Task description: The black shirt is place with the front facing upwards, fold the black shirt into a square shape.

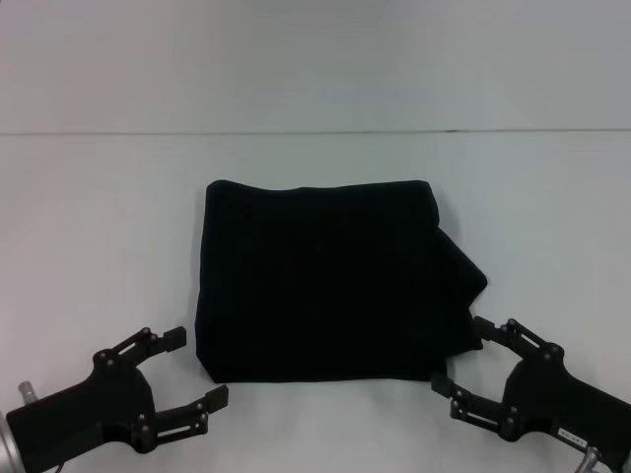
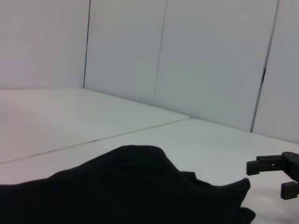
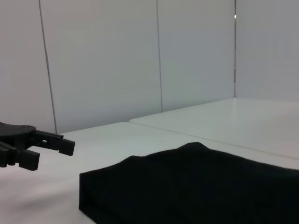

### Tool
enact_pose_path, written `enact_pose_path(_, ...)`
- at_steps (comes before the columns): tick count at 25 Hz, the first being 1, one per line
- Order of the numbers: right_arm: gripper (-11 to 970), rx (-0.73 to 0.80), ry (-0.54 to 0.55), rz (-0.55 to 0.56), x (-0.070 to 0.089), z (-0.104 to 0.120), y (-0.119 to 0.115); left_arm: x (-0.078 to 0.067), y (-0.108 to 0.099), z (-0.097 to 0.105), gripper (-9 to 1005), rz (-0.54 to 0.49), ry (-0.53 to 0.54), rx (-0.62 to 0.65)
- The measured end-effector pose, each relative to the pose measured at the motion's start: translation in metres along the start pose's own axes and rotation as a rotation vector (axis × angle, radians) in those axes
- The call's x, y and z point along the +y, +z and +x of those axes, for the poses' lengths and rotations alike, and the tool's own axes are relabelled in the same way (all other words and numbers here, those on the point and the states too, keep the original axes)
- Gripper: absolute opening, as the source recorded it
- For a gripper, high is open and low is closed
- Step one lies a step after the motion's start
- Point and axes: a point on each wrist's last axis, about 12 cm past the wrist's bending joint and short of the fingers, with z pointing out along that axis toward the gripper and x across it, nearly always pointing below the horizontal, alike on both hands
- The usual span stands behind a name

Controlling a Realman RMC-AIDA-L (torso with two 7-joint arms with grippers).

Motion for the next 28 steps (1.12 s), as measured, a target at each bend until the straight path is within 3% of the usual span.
enact_pose_path(28, 928, -0.021, -0.016, -0.013, -0.0019, -0.0062, 0.0101, 0.0041, 0.0055, -0.0073, 941, -0.003, 0.015, -0.033)
